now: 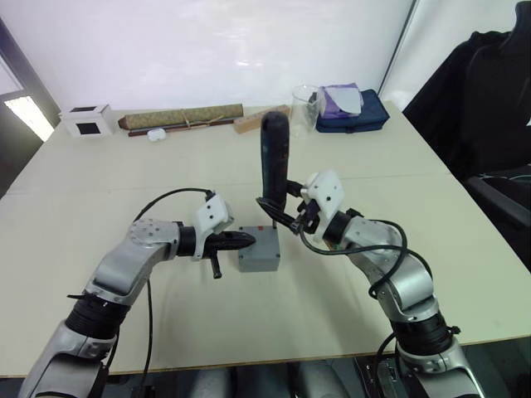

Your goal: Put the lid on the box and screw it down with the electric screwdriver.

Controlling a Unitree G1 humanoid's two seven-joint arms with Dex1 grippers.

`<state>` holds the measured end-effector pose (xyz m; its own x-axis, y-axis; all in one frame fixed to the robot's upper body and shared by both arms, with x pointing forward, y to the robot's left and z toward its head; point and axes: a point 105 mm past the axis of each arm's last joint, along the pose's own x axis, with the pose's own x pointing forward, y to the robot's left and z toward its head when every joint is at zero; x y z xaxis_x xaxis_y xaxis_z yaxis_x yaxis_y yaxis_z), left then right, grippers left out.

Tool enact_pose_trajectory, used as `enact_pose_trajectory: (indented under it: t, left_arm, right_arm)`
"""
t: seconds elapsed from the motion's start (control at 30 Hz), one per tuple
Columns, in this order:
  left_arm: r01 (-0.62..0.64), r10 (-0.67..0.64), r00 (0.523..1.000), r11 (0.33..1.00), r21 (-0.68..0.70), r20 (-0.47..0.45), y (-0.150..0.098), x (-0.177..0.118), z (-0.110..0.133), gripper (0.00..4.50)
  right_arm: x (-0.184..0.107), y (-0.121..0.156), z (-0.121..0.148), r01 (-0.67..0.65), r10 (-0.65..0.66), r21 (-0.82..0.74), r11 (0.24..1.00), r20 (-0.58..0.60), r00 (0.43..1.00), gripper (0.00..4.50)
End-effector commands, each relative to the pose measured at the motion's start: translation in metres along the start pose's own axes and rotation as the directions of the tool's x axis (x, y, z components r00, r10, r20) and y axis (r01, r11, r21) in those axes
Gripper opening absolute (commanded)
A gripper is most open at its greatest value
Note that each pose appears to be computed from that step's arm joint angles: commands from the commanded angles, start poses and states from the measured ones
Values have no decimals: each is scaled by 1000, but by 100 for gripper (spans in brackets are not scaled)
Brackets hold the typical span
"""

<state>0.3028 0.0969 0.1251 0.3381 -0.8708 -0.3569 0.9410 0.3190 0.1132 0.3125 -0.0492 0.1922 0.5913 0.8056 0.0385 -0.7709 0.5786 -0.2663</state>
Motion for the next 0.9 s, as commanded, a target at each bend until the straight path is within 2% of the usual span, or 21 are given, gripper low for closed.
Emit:
enact_pose_trajectory:
  t: [0.03,0.1,0.23,0.3,0.37,0.43,0.47,0.5,0.53,0.63,0.77,0.9]
  left_arm:
    - [-11,10,1000,1000,-27,-19,1,-1,-8,0]
    - [-28,28,1000,998,-53,4,6,-4,-6,0]
    - [-77,86,992,992,-100,95,17,-9,10,0]
    - [-81,114,970,984,-160,214,25,-16,34,0]
    - [-65,110,958,983,-172,266,25,-23,51,0]
    - [-39,79,958,988,-148,277,20,-29,60,0]
    - [-7,38,962,993,-116,269,13,-33,64,0]
    - [16,9,965,995,-95,261,7,-35,66,0]
    - [45,-26,969,996,-72,244,1,-37,68,0]
    - [125,-119,974,992,-16,194,-18,-39,69,0]
    - [192,-195,973,981,36,121,-35,-33,65,0]
    - [156,-160,983,987,48,85,-29,-21,52,0]
  right_arm:
    - [-7,-21,38,11,-10,-20,1000,53,999,202]
    - [-11,-33,77,4,-5,9,1000,133,991,202]
    - [-24,-57,119,29,-51,123,992,177,983,202]
    - [-35,-80,124,57,-84,272,961,89,992,202]
    - [-50,-100,122,120,-128,347,930,0,992,202]
    - [-68,-123,106,255,-216,345,903,-147,965,202]
    - [-85,-138,82,361,-272,319,876,-290,918,202]
    - [-98,-148,67,427,-304,294,855,-384,872,202]
    - [-115,-153,46,490,-305,296,820,-499,811,202]
    - [-154,-153,0,582,-218,334,742,-700,680,202]
    - [-192,-153,-44,652,-136,296,698,-839,527,202]
    - [-181,-156,-48,551,-93,247,797,-851,517,202]
